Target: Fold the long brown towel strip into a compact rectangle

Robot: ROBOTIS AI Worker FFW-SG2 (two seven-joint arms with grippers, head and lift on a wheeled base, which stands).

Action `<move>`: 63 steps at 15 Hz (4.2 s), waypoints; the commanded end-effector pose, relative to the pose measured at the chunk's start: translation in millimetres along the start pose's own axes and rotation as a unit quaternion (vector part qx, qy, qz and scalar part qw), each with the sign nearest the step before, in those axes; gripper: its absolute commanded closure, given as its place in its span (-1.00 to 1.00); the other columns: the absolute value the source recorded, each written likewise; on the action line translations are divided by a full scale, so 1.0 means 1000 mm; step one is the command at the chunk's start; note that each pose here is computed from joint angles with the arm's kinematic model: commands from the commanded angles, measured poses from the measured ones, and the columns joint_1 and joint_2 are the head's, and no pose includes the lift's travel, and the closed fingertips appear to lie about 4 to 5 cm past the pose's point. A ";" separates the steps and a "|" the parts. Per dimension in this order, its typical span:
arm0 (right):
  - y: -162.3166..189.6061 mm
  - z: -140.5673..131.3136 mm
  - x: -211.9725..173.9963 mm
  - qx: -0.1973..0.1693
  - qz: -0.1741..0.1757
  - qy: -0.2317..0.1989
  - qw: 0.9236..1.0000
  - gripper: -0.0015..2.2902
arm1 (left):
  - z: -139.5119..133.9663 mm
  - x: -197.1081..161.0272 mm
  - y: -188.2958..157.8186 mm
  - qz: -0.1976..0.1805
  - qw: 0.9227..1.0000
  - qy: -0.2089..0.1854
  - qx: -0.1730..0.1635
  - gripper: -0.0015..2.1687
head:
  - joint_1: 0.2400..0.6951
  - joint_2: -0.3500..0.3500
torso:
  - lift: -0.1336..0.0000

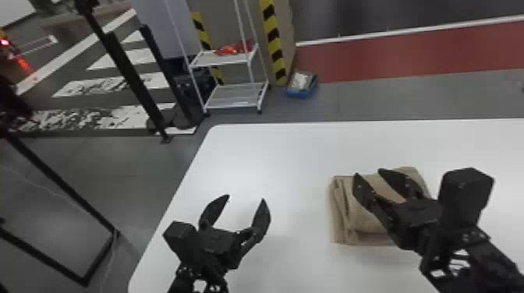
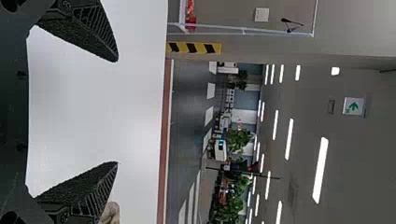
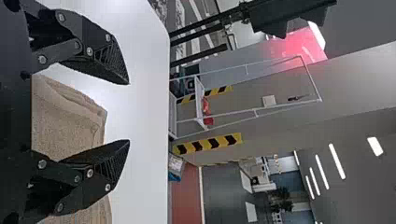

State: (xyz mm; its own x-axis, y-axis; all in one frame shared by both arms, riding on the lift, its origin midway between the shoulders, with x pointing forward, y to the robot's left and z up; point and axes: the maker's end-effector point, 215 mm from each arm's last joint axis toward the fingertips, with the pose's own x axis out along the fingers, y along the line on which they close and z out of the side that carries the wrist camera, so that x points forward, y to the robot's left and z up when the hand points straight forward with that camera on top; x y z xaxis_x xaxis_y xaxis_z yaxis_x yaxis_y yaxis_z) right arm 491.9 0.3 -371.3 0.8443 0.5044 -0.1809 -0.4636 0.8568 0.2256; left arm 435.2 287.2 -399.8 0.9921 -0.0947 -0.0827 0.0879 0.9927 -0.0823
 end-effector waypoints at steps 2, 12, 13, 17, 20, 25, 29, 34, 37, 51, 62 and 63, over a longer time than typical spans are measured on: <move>-0.019 -0.026 0.019 -0.017 -0.019 0.043 0.999 0.78 | -0.001 0.003 -0.005 -0.003 1.000 0.000 -0.003 -0.92 | 1.00 0.94 | -0.64; 0.032 -0.100 0.018 -0.042 0.026 0.127 0.991 0.78 | -0.001 0.005 -0.015 -0.013 1.000 0.000 -0.006 -0.92 | 1.00 1.00 | -0.64; 0.040 -0.104 0.014 -0.041 0.036 0.129 0.990 0.78 | -0.001 0.004 -0.015 -0.013 1.000 0.000 -0.006 -0.92 | 1.00 1.00 | -0.64; 0.056 -0.066 -0.005 -0.029 0.053 0.071 0.996 0.78 | 0.000 0.005 -0.015 -0.013 1.000 -0.002 -0.006 -0.92 | 1.00 1.00 | -0.64; 0.093 -0.055 -0.015 -0.023 0.098 0.058 0.993 0.78 | 0.003 0.006 -0.016 -0.014 1.000 -0.004 -0.006 -0.92 | 1.00 1.00 | -0.64; 0.136 -0.125 -0.008 -0.036 0.145 0.148 0.978 0.78 | 0.000 0.006 -0.015 -0.013 1.000 -0.002 -0.007 -0.92 | 1.00 1.00 | -0.64; 0.118 -0.140 -0.023 -0.021 0.123 0.175 0.977 0.78 | -0.003 0.006 -0.014 -0.012 1.000 0.000 -0.010 -0.92 | 1.00 1.00 | -0.64; 0.054 -0.137 -0.056 -0.003 0.060 0.189 0.980 0.78 | -0.007 0.010 -0.014 -0.012 1.000 0.003 -0.012 -0.92 | 1.00 1.00 | -0.64; 0.005 -0.134 -0.075 0.002 0.015 0.197 0.980 0.78 | -0.007 0.010 -0.014 -0.012 1.000 0.003 -0.013 -0.92 | 1.00 1.00 | -0.64; -0.104 -0.017 -0.130 0.065 -0.040 0.059 0.995 0.78 | -0.010 0.012 -0.007 -0.006 1.000 0.005 -0.013 -0.92 | 1.00 0.58 | -0.64; -0.258 -0.031 -0.073 0.112 -0.158 0.087 0.977 0.78 | -0.010 0.012 -0.009 -0.007 1.000 0.005 -0.013 -0.92 | 1.00 0.03 | -0.64; -0.253 -0.036 -0.062 0.103 -0.152 0.097 0.978 0.78 | -0.010 0.012 -0.011 -0.010 1.000 0.005 -0.013 -0.92 | 1.00 0.03 | -0.64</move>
State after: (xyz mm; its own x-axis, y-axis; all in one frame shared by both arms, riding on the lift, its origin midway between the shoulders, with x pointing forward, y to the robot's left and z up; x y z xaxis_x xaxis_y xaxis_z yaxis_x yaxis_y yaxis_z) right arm 538.5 -258.8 -444.7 0.8711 0.2382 -0.4295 -0.0949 0.9396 0.3288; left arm 445.2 278.0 -410.0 0.9896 -0.1110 -0.0918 0.1011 0.9892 -0.1057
